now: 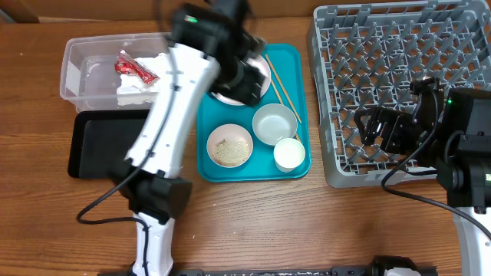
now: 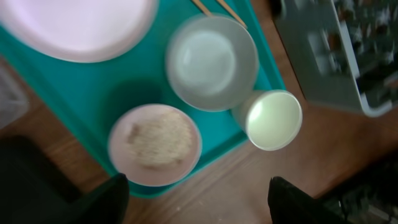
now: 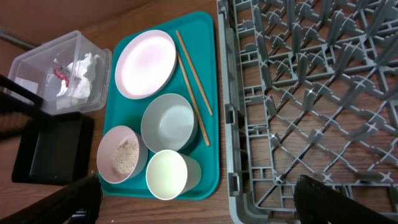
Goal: Sort waste into correct bins and load items into the dishwasher
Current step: 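Reach the left gripper to the white cup on the teal tray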
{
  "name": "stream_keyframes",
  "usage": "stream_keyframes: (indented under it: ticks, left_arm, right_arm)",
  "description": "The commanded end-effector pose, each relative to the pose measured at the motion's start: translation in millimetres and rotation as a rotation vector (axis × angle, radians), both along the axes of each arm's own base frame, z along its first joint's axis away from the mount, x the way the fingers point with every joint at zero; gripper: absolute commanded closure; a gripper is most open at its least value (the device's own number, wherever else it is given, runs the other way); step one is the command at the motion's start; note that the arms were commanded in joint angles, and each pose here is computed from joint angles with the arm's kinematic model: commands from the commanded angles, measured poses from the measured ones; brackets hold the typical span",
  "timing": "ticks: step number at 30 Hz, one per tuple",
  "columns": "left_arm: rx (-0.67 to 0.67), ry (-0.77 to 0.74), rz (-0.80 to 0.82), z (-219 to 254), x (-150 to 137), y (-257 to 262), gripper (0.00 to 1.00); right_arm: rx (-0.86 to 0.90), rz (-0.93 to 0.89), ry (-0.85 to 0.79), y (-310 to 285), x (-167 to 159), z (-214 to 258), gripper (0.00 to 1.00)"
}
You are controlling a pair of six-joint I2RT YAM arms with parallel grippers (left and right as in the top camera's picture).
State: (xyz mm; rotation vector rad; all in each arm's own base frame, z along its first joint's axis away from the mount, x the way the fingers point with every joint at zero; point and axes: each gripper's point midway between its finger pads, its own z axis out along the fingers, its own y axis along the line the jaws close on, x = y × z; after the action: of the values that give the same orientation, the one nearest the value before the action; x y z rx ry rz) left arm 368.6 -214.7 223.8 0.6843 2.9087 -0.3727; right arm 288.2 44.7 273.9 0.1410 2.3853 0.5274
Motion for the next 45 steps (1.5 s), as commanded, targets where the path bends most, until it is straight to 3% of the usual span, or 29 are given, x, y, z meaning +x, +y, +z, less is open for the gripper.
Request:
stream_keyframes:
  ticks: [1,10,16,19,25,33,37,40,45]
  left_arm:
    - [0.018,0.076,-0.131,-38,-26,-40,0.27]
    - [0.067,0.127,-0.239,-107,-56,-76,0.35]
    - [0.160,0.112,-0.155,-145,-52,-63,0.43]
    - [0.157,0.109,-0.155,-151,-51,-63,0.55]
    - [0.151,0.106,-0.130,-158,-52,-67,0.92]
    - [0.107,0.125,-0.127,-159,-56,-78,0.95]
    - [0.105,0.136,-0.123,-164,-57,-80,0.91]
    - [0.103,0.138,-0.122,-164,-57,-80,0.96]
    - [-0.036,0.220,-0.136,-144,-63,-91,0.96]
  right_arm:
    - [0.004,-0.003,-0.034,0,0,13,0.00]
    - [0.006,-0.003,-0.005,0,-5,8,0.00]
    - [0.007,-0.003,0.006,0,-7,7,0.00]
    - [0.007,-0.003,0.006,0,-7,7,0.00]
    - [0.008,-0.003,0.010,0,-7,6,0.00]
    - [0.008,-0.003,0.013,0,-8,5,0.00]
    - [0.008,-0.003,0.014,0,-8,5,0.00]
    - [0.008,-0.003,0.014,0,-8,5,0.00]
    - [0.027,-0.013,0.023,1,-8,5,0.00]
